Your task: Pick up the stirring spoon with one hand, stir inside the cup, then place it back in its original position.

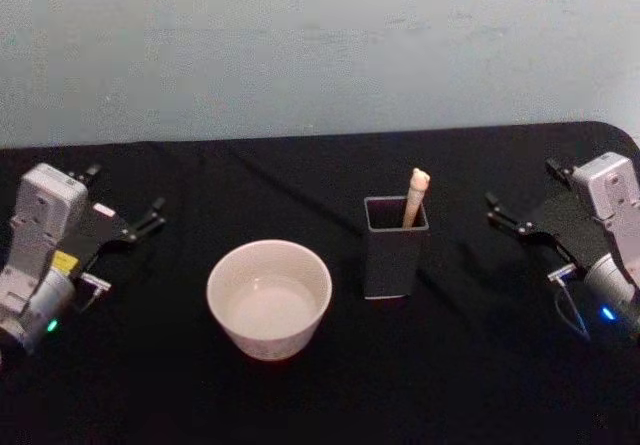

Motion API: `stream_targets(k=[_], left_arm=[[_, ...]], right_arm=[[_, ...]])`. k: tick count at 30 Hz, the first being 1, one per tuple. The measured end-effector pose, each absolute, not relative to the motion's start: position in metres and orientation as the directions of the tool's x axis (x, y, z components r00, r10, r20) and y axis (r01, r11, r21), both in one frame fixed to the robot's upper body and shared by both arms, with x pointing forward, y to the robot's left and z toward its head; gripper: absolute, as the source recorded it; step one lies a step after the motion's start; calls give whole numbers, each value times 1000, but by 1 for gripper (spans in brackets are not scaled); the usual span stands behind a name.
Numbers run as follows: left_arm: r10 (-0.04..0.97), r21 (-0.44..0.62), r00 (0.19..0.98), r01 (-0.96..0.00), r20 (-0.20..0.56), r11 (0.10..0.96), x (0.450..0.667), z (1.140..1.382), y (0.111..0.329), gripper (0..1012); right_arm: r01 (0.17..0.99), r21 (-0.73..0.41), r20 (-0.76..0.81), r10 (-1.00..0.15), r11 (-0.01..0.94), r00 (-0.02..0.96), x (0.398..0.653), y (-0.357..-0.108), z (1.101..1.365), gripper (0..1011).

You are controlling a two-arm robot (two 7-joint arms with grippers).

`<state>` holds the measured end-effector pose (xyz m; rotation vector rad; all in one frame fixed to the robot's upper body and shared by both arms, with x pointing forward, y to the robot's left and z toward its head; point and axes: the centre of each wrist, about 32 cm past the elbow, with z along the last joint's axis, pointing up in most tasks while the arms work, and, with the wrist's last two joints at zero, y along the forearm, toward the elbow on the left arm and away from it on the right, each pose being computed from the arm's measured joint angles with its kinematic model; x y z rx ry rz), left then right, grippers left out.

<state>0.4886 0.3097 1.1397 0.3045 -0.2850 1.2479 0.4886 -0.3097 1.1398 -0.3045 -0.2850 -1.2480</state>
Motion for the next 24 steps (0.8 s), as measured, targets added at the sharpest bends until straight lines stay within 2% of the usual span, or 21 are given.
stream_targets(k=[12,24], left_arm=[[880,70,292,-955,374,287,489,1140,310,1001],[880,70,292,-955,374,287,489,1140,310,1001]], right_arm=[[945,-58,311,-894,321,322,488,-321,1152,1002],[860,-51,225,-833,508,505,465,-333,1166,1002]])
